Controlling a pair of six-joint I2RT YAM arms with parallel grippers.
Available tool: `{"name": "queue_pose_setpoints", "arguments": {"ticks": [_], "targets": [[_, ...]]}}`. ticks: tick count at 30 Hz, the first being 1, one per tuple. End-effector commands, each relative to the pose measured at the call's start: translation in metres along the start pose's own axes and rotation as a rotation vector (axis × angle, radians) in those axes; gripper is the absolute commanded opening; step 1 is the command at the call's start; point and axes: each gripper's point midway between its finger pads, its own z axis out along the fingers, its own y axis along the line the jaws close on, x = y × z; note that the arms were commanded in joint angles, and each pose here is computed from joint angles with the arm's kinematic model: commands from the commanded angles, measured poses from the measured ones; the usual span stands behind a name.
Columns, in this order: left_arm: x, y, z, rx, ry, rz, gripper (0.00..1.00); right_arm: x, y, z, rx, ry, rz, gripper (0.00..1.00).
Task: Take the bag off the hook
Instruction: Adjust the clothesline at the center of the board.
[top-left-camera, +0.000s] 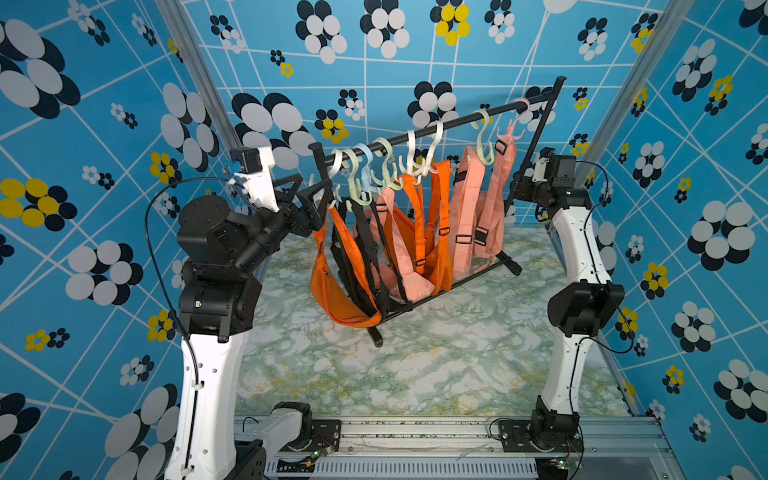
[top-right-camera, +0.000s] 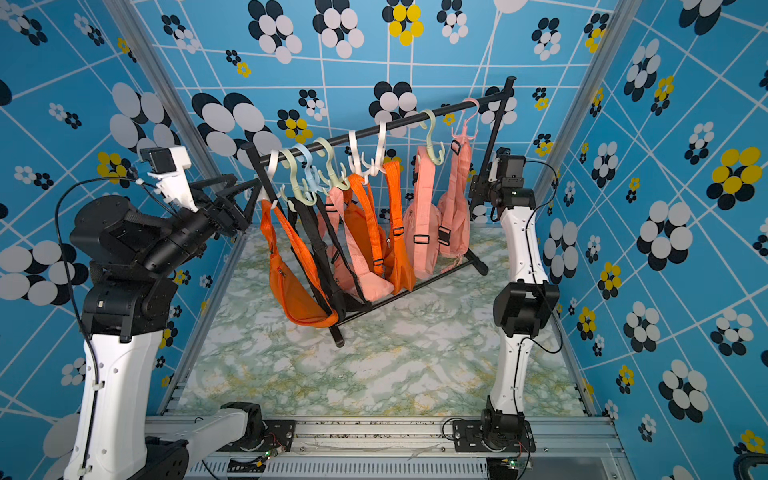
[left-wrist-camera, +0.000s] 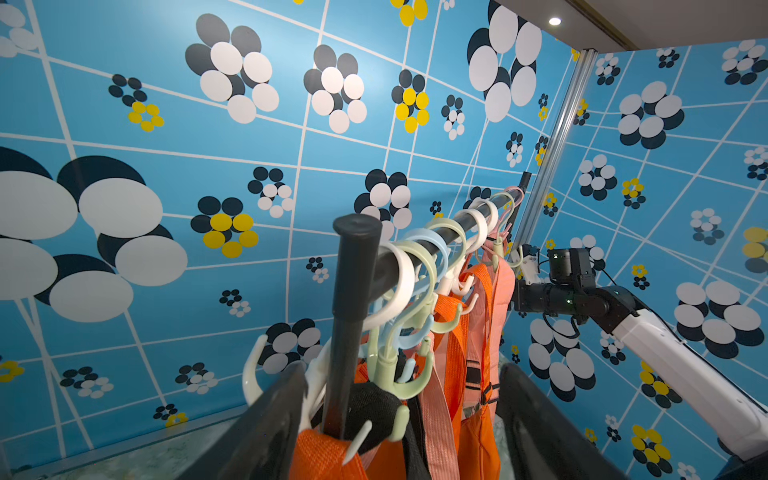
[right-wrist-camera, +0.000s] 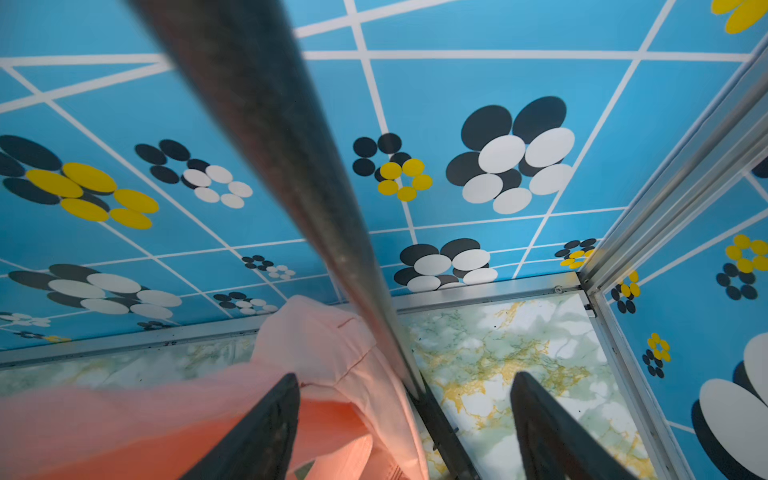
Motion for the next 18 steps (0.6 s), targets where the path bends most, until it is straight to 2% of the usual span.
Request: {"name": "queue_pose_setpoints", "arguments": {"ticks": [1,7,9,12,14,15,17,18], "targets": [[0.005,0.001,-0.01,-0.029,-0.003,-0.026,0.76,-0.028,-0.004,0.003,0.005,-0.112,-0.001,0.79],[0.048,0.014,-0.009,-0.064,0.108,-0.115,0.76,-0.038,-0.007,0.02,0.005,-0.188,0.043,0.74],[0.07,0.021,-0.006,-0.081,0.159,-0.16,0.83,-0.039,-0.004,0.025,-0.014,-0.203,0.067,0.7],[0.097,0.029,-0.004,-0.101,0.223,-0.215,0.88,-0.041,-0.003,0.027,-0.026,-0.215,0.096,0.58],[0.109,0.031,-0.001,-0.096,0.246,-0.242,0.91,-0.041,-0.003,0.027,-0.025,-0.216,0.102,0.43],[0.114,0.031,0.001,-0.094,0.259,-0.249,0.92,-0.039,-0.004,0.028,-0.017,-0.212,0.103,0.39],[0.127,0.035,0.007,-0.101,0.293,-0.262,0.95,-0.038,-0.008,0.026,0.001,-0.209,0.106,0.37],[0.132,0.036,0.01,-0.103,0.308,-0.266,1.0,-0.037,-0.008,0.024,0.005,-0.206,0.105,0.35]]}}
